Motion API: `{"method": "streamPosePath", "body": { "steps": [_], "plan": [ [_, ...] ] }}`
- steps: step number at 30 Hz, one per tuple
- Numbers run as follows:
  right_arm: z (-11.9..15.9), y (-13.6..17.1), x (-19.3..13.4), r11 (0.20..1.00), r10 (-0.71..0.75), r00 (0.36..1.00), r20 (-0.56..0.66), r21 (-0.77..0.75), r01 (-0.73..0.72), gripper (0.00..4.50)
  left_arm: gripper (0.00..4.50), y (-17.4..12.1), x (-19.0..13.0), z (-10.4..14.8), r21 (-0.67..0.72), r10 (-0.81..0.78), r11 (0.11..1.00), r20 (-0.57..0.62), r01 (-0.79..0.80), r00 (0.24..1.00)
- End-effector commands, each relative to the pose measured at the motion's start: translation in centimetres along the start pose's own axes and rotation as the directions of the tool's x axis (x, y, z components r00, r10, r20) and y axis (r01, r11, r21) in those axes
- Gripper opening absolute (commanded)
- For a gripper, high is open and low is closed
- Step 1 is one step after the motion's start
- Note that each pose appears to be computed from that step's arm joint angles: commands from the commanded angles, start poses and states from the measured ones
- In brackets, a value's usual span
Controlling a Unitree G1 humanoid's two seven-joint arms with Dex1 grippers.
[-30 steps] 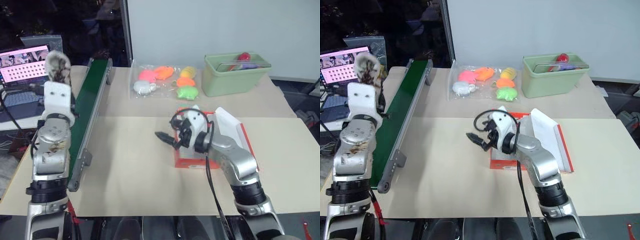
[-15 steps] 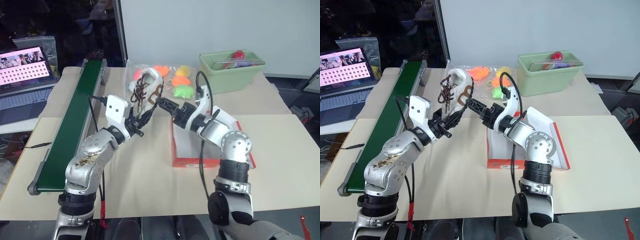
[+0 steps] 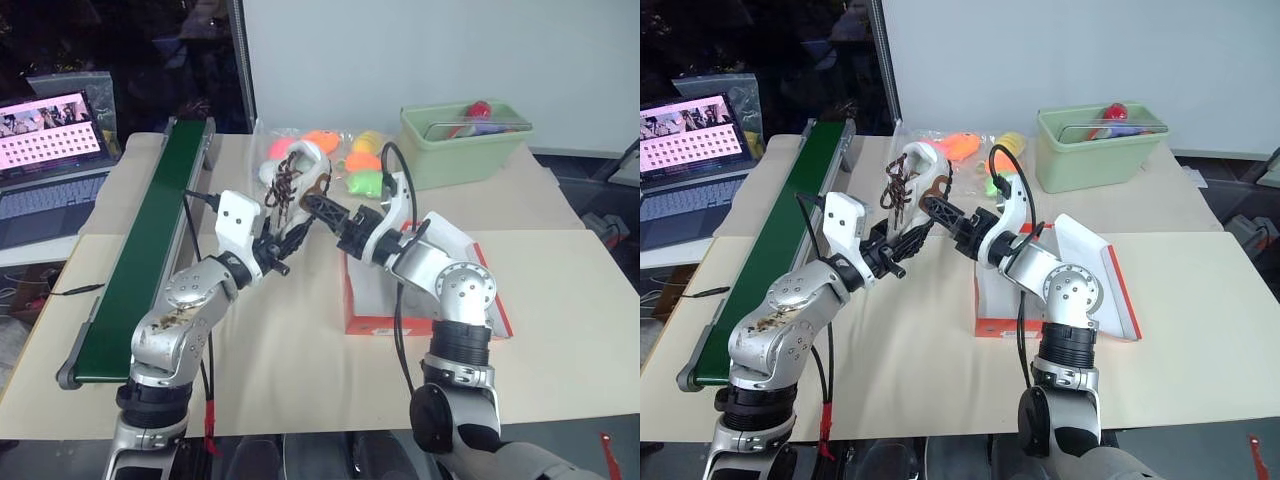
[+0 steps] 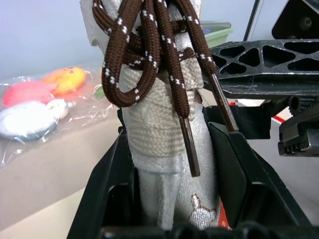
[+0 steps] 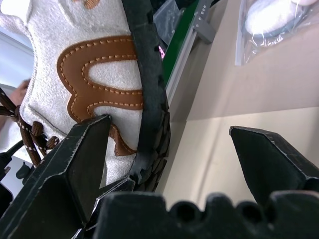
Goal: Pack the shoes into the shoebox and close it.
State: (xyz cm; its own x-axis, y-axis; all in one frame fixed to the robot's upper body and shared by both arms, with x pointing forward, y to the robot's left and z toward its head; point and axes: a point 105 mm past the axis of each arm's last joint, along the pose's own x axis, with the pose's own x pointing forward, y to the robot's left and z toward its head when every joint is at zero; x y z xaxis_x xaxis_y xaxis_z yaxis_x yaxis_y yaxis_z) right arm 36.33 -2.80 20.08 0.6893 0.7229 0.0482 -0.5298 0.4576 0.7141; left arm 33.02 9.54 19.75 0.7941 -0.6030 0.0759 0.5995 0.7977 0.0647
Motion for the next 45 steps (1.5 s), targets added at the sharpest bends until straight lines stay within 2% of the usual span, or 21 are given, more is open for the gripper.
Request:
{"method": "streamPosePath", "body": {
  "steps": [1, 4, 5, 7, 9, 11, 13, 16, 18, 22, 27, 28, 29, 32, 35, 38, 45],
  "plan": [
    [-0.1, 3.8, 1.3, 0.991, 0.136, 0.991, 0.008, -0.004, -0.136, 4.5, 1.86, -1.4, 0.5, 1.7, 0.012, -0.077, 0.997, 0.061, 0.076, 0.995],
    [-0.3, 4.0, 1.4, 0.989, 0.145, 0.989, 0.012, 0.002, -0.145, 4.5, 1.86, -1.5, 0.5, 1.8, 0.014, -0.081, 0.997, 0.064, 0.08, 0.995],
    [-0.3, 4.0, 1.4, 0.989, 0.146, 0.989, 0.013, 0.003, -0.146, 3.99, 1.84, -1.5, 0.4, 1.8, 0.014, -0.082, 0.997, 0.064, 0.081, 0.995],
    [-0.4, 4.2, 1.4, 0.988, 0.152, 0.988, 0.016, 0.005, -0.152, 3.5, 1.84, -1.6, 0.4, 1.8, 0.015, -0.084, 0.996, 0.063, 0.083, 0.994],
    [-0.5, 4.5, 1.4, 0.987, 0.162, 0.987, 0.017, 0.005, -0.162, 2.77, 1.84, -1.6, 0.3, 1.7, 0.016, -0.085, 0.996, 0.06, 0.084, 0.995],
    [-0.6, 4.9, 1.4, 0.984, 0.178, 0.984, 0.02, 0.008, -0.178, 1.87, 1.84, -1.6, 0.3, 1.7, 0.015, -0.085, 0.996, 0.058, 0.084, 0.995],
    [-0.6, 5.3, 1.4, 0.98, 0.196, 0.98, 0.02, 0.011, -0.197, 1.54, 1.84, -1.6, 0.3, 1.6, 0.014, -0.084, 0.996, 0.056, 0.083, 0.995],
    [-0.7, 6.0, 1.4, 0.972, 0.234, 0.972, 0.015, 0.018, -0.234, 0.56, 1.84, -1.6, 0.2, 1.6, 0.013, -0.085, 0.996, 0.054, 0.084, 0.995],
    [-0.8, 6.9, 1.1, 0.959, 0.282, 0.96, 0.008, 0.028, -0.282, 0.21, 1.84, -1.6, 0.2, 1.6, 0.013, -0.088, 0.996, 0.054, 0.087, 0.995],
    [-0.8, 8.2, 0.7, 0.938, 0.345, 0.939, 0.008, 0.043, -0.345, 0.17, 1.84, -1.7, 0.2, 1.5, 0.022, -0.096, 0.995, 0.042, 0.095, 0.994],
    [0.1, 8.0, 0.9, 0.938, 0.336, 0.94, 0.061, 0.074, -0.34, 0.17, 1.84, -1.9, 0.1, 1.7, 0.036, -0.109, 0.994, 0.058, 0.107, 0.992],
    [0.2, 7.9, 0.9, 0.938, 0.331, 0.941, 0.071, 0.08, -0.336, 0.17, 2.58, -2.1, 0.1, 1.7, 0.052, -0.118, 0.992, 0.052, 0.115, 0.992],
    [0.4, 7.8, 0.9, 0.939, 0.326, 0.942, 0.081, 0.084, -0.332, 0.17, 2.78, -2.2, 0.2, 1.6, 0.066, -0.125, 0.99, 0.043, 0.122, 0.991],
    [1.7, 6.4, 1.1, 0.961, 0.244, 0.958, 0.151, 0.093, -0.259, 0.17, 3.91, -2.2, 0.2, 1.5, 0.074, -0.127, 0.99, 0.041, 0.124, 0.991],
    [3.9, 3.6, 1.0, 0.988, 0.09, 0.964, 0.25, 0.1, -0.118, 0.17, 3.91, -1.9, 0.1, 1.6, 0.076, -0.114, 0.991, 0.051, 0.109, 0.992],
    [6.6, 0.8, 0.1, 0.996, -0.045, 0.94, 0.338, 0.092, 0.015, 0.17, 3.91, -1.9, -0.1, 1.4, 0.089, -0.116, 0.99, 0.047, 0.112, 0.992],
    [12.4, -1.0, -2.9, 0.97, -0.145, 0.916, 0.375, -0.127, 0.205, 0.17, 3.91, -2.1, -0.4, 0.7, 0.084, -0.125, 0.989, 0.03, 0.123, 0.992]
  ]
}}
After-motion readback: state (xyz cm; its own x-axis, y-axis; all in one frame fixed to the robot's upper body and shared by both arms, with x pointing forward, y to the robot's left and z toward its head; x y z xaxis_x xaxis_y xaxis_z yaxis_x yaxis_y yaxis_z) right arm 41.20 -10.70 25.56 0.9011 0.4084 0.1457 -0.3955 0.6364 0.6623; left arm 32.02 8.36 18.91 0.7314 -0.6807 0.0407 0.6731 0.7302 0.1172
